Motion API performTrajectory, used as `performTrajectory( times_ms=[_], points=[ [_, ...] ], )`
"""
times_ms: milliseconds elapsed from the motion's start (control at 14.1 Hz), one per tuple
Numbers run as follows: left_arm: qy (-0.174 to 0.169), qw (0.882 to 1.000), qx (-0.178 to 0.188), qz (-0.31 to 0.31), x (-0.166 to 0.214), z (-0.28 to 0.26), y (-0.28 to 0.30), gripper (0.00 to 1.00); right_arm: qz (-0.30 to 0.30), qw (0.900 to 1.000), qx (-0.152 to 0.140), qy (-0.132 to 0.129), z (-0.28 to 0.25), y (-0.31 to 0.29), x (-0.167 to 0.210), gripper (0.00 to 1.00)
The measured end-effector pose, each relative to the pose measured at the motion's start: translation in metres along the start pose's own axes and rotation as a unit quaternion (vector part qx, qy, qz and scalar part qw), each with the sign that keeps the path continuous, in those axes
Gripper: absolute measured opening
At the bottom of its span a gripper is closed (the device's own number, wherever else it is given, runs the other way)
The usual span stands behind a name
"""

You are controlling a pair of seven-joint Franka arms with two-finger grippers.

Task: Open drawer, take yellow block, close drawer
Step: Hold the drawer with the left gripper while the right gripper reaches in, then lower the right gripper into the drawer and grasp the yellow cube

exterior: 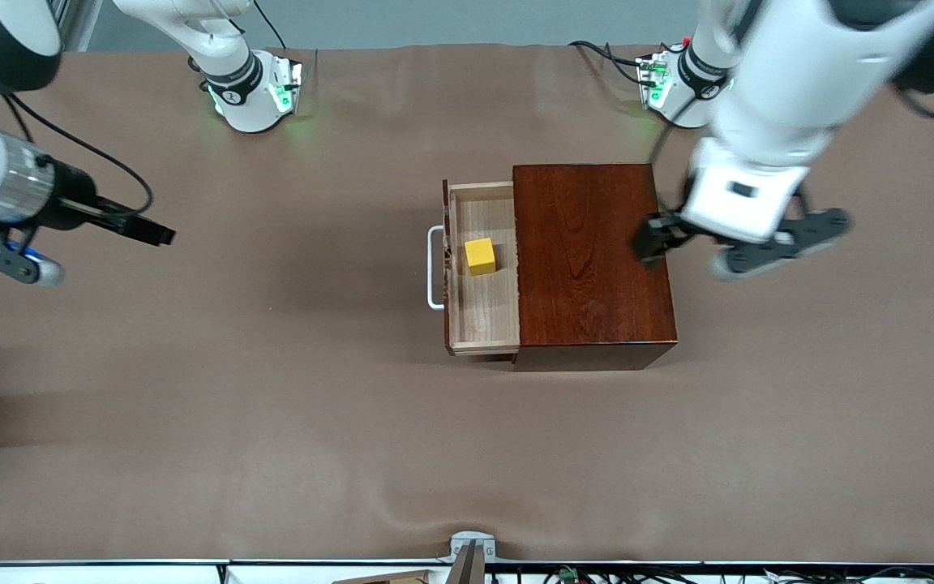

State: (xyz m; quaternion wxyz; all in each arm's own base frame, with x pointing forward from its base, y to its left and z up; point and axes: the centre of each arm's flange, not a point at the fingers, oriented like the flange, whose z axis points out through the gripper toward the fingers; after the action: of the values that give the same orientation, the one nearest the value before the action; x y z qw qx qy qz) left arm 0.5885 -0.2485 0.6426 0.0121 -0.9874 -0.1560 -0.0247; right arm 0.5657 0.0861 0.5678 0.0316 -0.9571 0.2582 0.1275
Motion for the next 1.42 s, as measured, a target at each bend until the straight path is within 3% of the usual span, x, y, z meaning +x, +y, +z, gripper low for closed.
performTrajectory(
  times_ms=[284,568,923,1206,1419],
  points=[
    [-0.020,0.999,0.009,0.034,0.029,-0.006,-0.071,1.00,0.116,0.993,-0.025,-0.008,0.023,-0.067,-0.056,1.00],
    [-0.037,0.997,0.008,0.074,0.038,-0.008,-0.139,1.00,0.172,0.984,-0.051,-0.007,0.061,-0.131,-0.112,1.00],
    [-0.041,0.993,-0.006,0.111,0.015,-0.005,-0.208,1.00,0.226,0.974,-0.025,-0.019,0.091,-0.176,-0.134,1.00],
    [-0.039,0.991,0.000,0.129,-0.021,-0.006,-0.199,1.00,0.275,0.962,0.009,-0.005,0.137,-0.236,-0.174,1.00],
    [-0.035,0.991,0.001,0.132,-0.027,-0.008,-0.197,1.00,0.301,0.953,0.028,-0.001,0.169,-0.265,-0.187,1.00]
  ],
)
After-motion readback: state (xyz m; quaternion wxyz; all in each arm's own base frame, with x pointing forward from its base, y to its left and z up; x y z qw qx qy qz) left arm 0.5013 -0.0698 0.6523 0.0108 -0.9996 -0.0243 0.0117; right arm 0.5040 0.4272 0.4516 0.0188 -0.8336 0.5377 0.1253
